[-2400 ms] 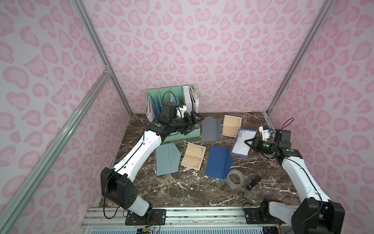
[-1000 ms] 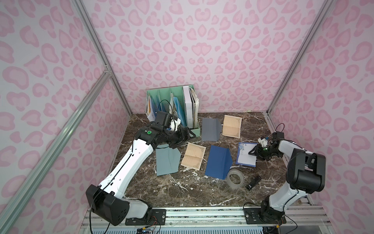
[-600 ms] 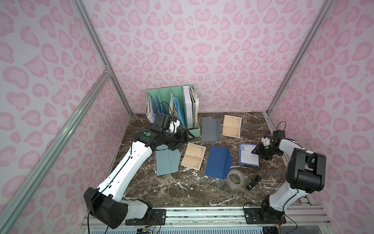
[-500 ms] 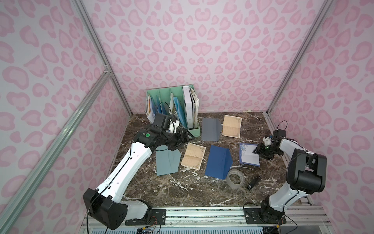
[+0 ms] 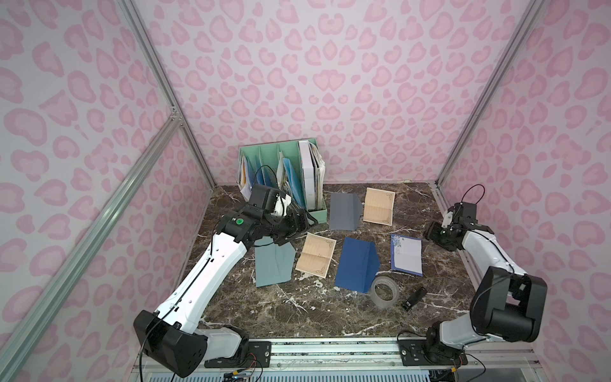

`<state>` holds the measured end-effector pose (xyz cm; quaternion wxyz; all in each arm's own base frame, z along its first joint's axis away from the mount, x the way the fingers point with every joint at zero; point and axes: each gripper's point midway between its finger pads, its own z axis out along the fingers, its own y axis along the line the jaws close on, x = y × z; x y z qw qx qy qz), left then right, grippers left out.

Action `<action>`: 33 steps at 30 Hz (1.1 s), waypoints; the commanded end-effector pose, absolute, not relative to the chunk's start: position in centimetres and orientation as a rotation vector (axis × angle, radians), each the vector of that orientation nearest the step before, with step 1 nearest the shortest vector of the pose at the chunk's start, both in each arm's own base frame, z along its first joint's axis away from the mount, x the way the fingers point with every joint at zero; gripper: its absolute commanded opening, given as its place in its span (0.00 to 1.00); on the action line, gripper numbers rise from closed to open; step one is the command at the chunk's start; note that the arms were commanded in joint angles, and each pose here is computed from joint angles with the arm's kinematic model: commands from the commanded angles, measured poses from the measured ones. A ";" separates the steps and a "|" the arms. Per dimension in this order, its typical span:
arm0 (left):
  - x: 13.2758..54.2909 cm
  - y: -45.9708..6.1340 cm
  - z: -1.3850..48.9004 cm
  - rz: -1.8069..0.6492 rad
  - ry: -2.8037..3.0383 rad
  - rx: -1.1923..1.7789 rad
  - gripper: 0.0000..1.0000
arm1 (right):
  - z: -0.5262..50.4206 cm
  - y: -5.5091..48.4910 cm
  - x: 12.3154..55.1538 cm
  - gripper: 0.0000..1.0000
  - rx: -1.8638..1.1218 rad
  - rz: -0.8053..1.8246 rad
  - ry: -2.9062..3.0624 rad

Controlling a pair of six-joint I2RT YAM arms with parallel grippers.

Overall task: Take the letter paper out of the envelope
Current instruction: Place the letter paper at the center of the board, then reset both arms

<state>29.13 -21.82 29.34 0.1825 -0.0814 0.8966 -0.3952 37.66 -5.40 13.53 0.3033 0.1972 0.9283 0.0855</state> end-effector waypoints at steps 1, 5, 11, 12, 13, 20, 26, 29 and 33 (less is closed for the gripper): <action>29.0 -20.7 29.3 -1.015 2.547 -0.233 0.99 | 18.7 -5.7 39.7 0.98 0.508 0.150 2.266; 28.8 -18.1 31.2 -0.827 2.511 -0.217 0.99 | 24.2 -3.6 40.6 0.98 0.427 0.058 2.115; 28.5 -11.5 33.2 -0.516 2.326 -0.328 0.99 | 30.6 -0.3 41.5 0.98 0.319 0.065 1.941; 28.3 -10.8 33.3 -0.469 2.321 -0.330 0.99 | 31.4 0.1 41.7 0.98 0.312 0.054 1.912; 28.1 -9.7 33.2 -0.398 2.317 -0.345 0.99 | 32.1 0.5 42.0 0.98 0.290 0.051 1.890; 27.7 1.4 31.0 0.299 2.058 -0.607 0.99 | 33.4 -0.8 42.4 0.98 0.337 -0.108 1.702; 29.7 3.1 25.7 0.511 1.889 -0.355 0.99 | 27.4 0.0 41.7 0.99 0.106 -0.222 1.631; 31.1 3.9 22.2 0.513 1.916 -0.353 0.99 | 22.4 0.0 41.3 0.99 0.090 -0.232 1.732; 33.4 5.1 16.1 0.487 2.099 -0.387 0.99 | 16.4 0.1 39.9 0.99 0.075 -0.227 1.833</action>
